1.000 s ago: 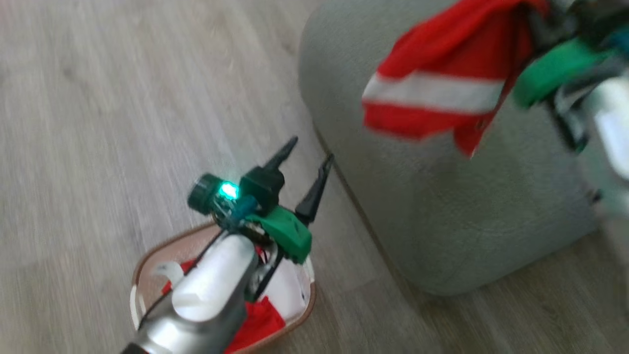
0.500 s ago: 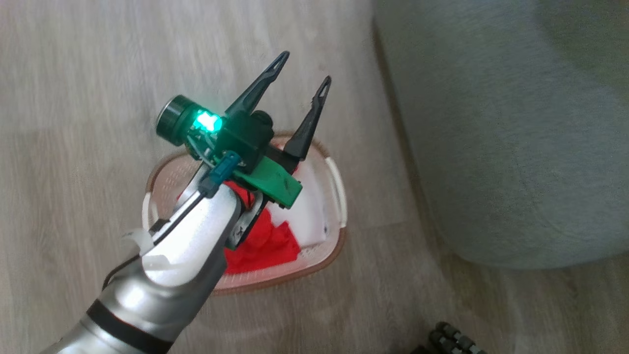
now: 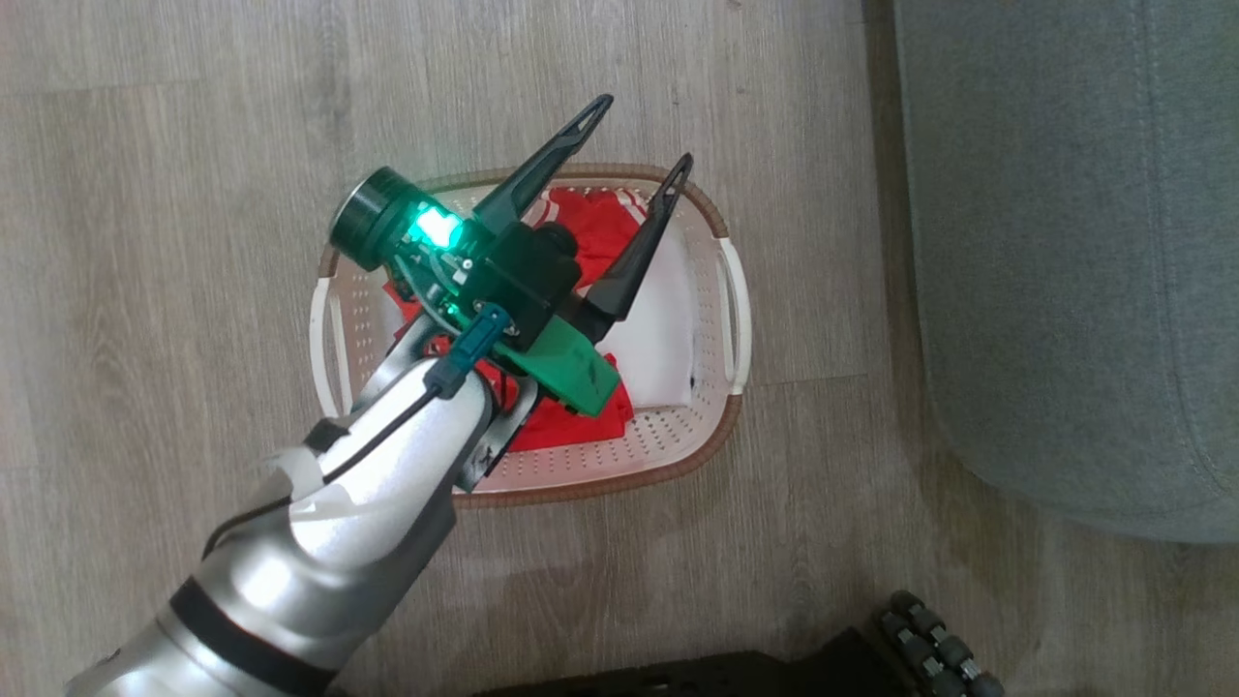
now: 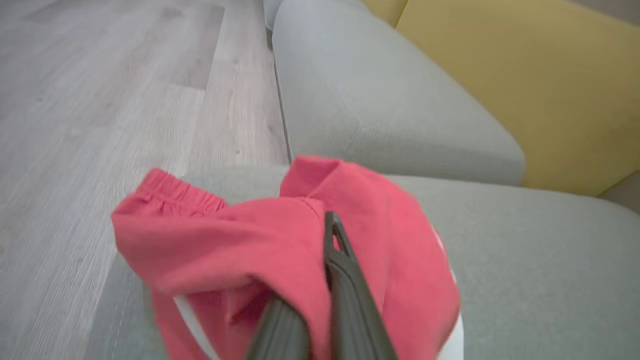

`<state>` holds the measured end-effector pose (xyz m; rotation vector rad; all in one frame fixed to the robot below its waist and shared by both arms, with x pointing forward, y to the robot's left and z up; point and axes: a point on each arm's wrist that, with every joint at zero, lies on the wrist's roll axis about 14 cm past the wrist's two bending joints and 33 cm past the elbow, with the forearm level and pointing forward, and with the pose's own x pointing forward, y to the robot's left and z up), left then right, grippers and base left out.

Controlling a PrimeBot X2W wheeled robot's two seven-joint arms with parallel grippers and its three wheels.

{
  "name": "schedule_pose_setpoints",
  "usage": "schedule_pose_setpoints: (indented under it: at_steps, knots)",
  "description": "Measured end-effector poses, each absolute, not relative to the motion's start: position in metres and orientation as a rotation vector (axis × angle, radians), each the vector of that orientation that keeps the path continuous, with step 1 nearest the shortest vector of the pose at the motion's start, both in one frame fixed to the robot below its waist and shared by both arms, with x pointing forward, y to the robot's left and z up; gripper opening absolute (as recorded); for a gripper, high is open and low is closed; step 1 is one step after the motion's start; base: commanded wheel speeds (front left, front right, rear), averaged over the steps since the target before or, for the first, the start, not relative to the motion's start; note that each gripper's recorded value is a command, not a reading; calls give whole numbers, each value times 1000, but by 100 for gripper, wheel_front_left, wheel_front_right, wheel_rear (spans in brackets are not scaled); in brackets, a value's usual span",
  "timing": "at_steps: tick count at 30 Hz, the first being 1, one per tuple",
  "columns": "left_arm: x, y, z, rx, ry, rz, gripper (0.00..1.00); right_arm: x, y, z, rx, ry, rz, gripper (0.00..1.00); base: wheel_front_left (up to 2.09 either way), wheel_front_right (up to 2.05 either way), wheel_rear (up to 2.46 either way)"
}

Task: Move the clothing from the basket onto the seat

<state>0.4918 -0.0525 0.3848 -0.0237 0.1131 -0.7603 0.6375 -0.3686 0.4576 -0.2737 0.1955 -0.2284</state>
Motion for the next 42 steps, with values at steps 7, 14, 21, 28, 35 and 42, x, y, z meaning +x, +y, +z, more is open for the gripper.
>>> schedule_pose_setpoints:
  at_steps: [7,14,21,28,35,42]
  knots:
    - [491,-56,380,-16,121,-776,100,617,-369,429,-259,281,-238,100,0,0,0]
    - [486,-61,383,-12,127,-789,100,593,-357,424,-283,295,-187,100,0,0,0]
    - [484,-57,395,-34,123,-751,100,564,-345,432,-282,277,-137,100,0,0,0]
    - [484,-37,422,-51,91,-656,100,548,-329,471,-252,175,-93,100,0,0,0]
    - [466,-3,447,-58,78,-525,100,531,-300,503,-170,79,-59,100,0,0,0]
    - [437,53,467,-58,59,-344,100,505,-240,513,-57,12,31,100,0,0,0]
